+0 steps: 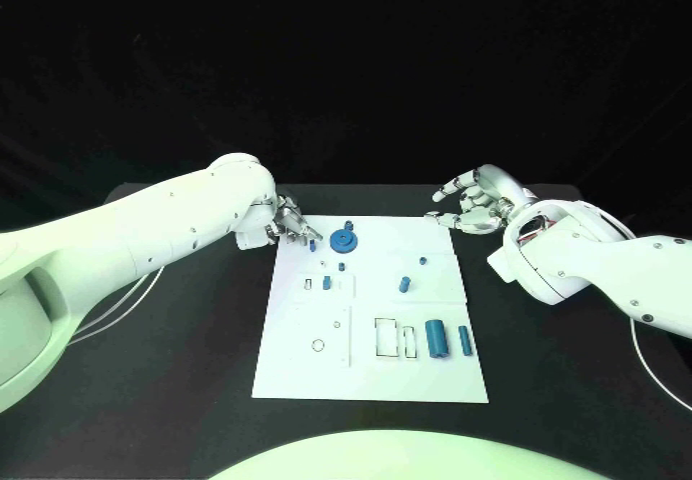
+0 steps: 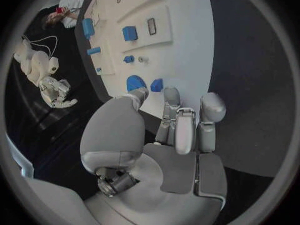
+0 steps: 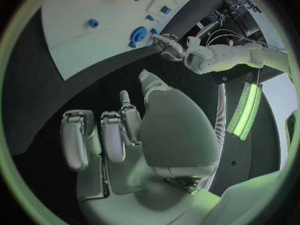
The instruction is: Assemble the parts on the task board
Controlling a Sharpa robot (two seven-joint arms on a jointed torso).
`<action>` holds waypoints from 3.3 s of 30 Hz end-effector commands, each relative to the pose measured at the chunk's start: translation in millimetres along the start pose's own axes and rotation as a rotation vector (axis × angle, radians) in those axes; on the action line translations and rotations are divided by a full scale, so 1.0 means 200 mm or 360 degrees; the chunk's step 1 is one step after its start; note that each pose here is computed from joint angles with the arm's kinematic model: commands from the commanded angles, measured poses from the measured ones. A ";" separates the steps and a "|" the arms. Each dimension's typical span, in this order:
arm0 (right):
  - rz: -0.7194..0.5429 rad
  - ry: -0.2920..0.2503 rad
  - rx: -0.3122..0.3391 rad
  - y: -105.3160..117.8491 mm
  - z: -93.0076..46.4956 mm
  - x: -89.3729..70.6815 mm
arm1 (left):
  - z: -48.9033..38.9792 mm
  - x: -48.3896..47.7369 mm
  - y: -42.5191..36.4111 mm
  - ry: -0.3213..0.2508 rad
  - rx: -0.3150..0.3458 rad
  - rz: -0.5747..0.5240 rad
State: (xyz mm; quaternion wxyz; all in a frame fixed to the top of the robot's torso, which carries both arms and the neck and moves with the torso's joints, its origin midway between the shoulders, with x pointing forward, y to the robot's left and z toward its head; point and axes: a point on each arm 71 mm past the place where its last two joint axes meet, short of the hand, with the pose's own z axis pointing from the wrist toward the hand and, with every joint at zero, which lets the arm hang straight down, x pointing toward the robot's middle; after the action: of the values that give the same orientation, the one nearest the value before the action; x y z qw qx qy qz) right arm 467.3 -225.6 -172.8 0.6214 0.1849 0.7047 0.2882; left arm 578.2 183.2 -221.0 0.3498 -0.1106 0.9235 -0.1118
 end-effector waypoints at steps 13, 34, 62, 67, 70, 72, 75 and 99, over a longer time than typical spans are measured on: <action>-0.0011 0.0011 -0.0014 0.01 0.00 0.01 | -0.004 0.020 -0.034 0.0039 0.0054 -0.0004; -0.0014 0.0010 -0.0012 0.01 0.01 0.01 | -0.012 0.015 -0.024 0.0010 0.0092 -0.0070; -0.0016 0.0010 0.0004 -0.02 -0.01 0.00 | -0.273 0.132 0.051 -0.0136 0.0250 -0.0114; -0.0015 0.0014 0.0006 -0.03 -0.01 0.01 | -0.281 0.186 0.052 -0.0118 0.0256 -0.0055; -0.0015 0.0015 0.0006 -0.03 -0.01 0.01 | -0.275 0.212 0.058 -0.0102 0.0252 -0.0040; -0.0015 0.0015 0.0005 -0.03 -0.01 0.01 | -0.270 0.232 0.062 -0.0088 0.0249 -0.0031; -0.0016 0.0016 0.0005 -0.03 -0.01 0.01 | -0.266 0.257 0.064 -0.0067 0.0248 -0.0019; -0.0019 0.0015 0.0007 -0.03 -0.01 0.02 | -0.240 0.358 0.079 0.0017 0.0224 0.0086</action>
State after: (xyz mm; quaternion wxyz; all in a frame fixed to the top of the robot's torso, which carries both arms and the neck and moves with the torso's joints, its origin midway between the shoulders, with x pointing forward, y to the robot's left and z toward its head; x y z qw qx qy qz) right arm 465.4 -230.2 -179.6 0.6184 0.1887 0.7090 0.2818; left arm 492.5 184.8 -234.3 0.3574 -0.0717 0.9151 -0.1724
